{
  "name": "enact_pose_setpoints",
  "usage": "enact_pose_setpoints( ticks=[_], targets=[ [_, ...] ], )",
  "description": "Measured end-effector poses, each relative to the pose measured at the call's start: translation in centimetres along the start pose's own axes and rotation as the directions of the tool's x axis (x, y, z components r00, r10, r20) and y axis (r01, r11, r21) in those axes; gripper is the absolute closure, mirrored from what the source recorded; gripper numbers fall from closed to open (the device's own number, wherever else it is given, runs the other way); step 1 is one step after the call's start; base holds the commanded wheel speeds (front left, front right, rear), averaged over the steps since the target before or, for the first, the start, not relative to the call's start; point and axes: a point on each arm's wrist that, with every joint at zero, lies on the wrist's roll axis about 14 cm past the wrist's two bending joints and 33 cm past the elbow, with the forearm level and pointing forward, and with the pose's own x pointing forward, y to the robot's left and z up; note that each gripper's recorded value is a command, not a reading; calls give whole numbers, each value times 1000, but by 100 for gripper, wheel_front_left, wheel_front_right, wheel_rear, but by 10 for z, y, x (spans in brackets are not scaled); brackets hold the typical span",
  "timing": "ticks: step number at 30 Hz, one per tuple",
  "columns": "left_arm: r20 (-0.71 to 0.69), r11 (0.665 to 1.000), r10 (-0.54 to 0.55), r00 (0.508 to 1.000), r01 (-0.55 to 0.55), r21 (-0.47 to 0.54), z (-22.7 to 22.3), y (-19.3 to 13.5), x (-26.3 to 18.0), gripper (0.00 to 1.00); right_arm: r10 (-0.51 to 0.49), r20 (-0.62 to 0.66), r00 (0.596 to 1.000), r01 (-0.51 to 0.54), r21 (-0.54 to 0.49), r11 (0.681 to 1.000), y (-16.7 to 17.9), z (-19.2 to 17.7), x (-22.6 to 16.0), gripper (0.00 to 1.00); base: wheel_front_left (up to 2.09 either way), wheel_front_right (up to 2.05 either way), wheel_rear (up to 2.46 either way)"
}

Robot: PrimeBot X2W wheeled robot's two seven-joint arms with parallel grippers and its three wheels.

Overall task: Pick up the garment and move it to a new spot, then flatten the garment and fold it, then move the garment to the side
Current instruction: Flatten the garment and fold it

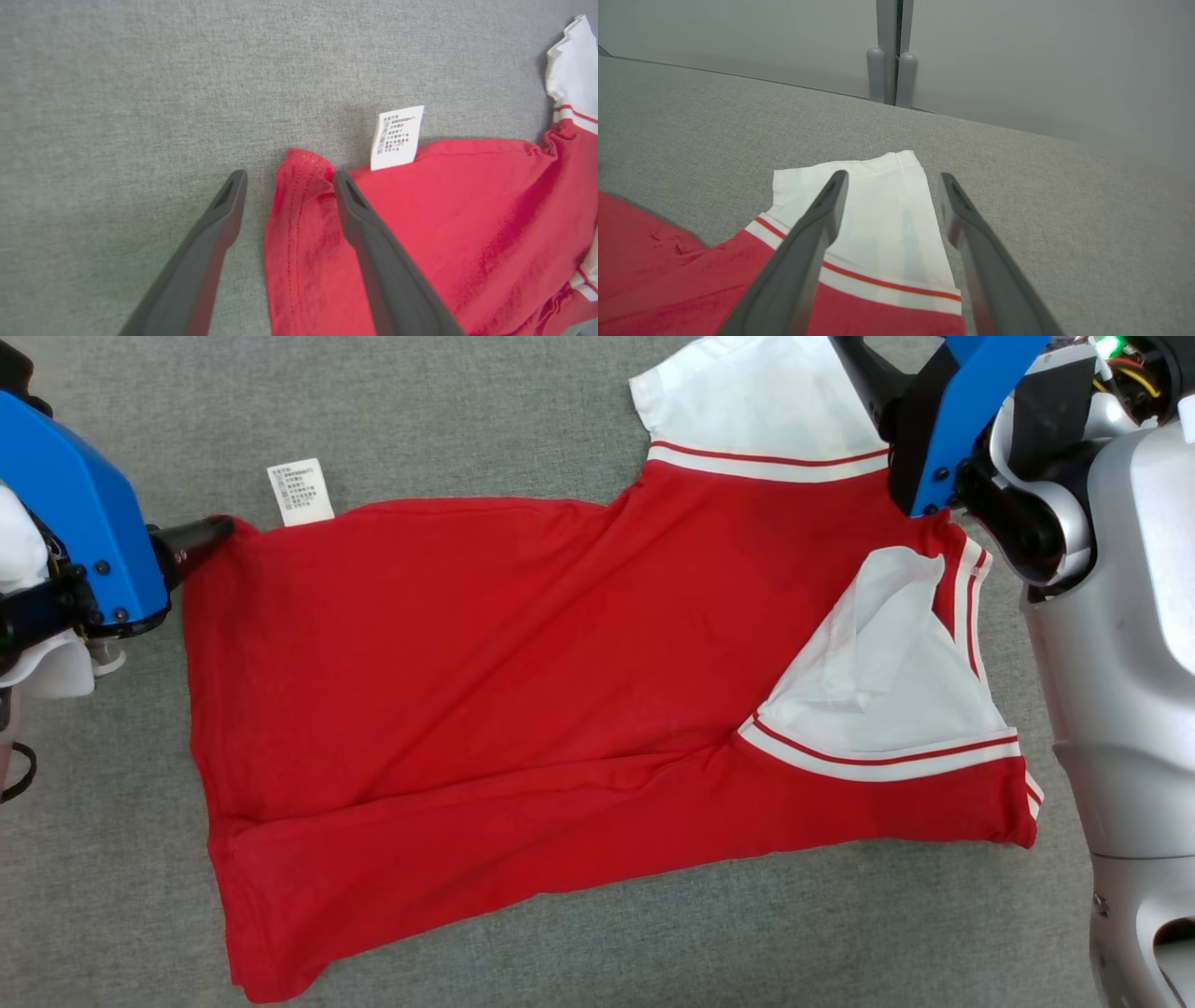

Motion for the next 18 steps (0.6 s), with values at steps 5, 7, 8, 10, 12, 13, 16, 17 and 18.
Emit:
enact_pose_setpoints(
  ticks=[5,7,8,10,12,13,16,17,18],
  targets=[
    [-8,1000,11,1000,-11,-4,-7,0,10,0,0,-1,1000,0,13,1000,-2,-3,3,0,0,0,0],
    [-18,1000,4,1000,-4,-9,-11,-1,15,0,-3,-7,1000,3,11,1000,-4,-5,6,0,0,0,0],
    [-15,1000,12,1000,-12,2,-10,0,16,0,-3,-8,1000,3,10,1000,-4,-6,8,0,0,0,0],
    [3,998,51,999,-51,42,-9,7,19,43,-6,-14,1000,6,10,1000,-6,-8,11,0,0,0,0],
    [21,992,87,996,-88,86,-8,15,20,74,-6,-27,1000,7,14,1000,-6,-12,15,0,0,0,0],
    [28,991,95,995,-98,91,-8,17,20,100,-7,-38,999,8,16,1000,-7,-13,17,0,0,0,0],
    [75,991,90,993,-97,95,-5,15,22,100,-20,-80,997,21,14,1000,-12,-18,26,0,0,0,0],
    [87,992,74,994,-82,99,-6,11,24,100,-30,-98,995,31,14,999,-15,-19,29,0,0,0,0],
    [102,993,65,993,-75,96,-7,9,24,100,-38,-118,992,40,14,999,-18,-20,33,0,0,0,0]
  ],
)
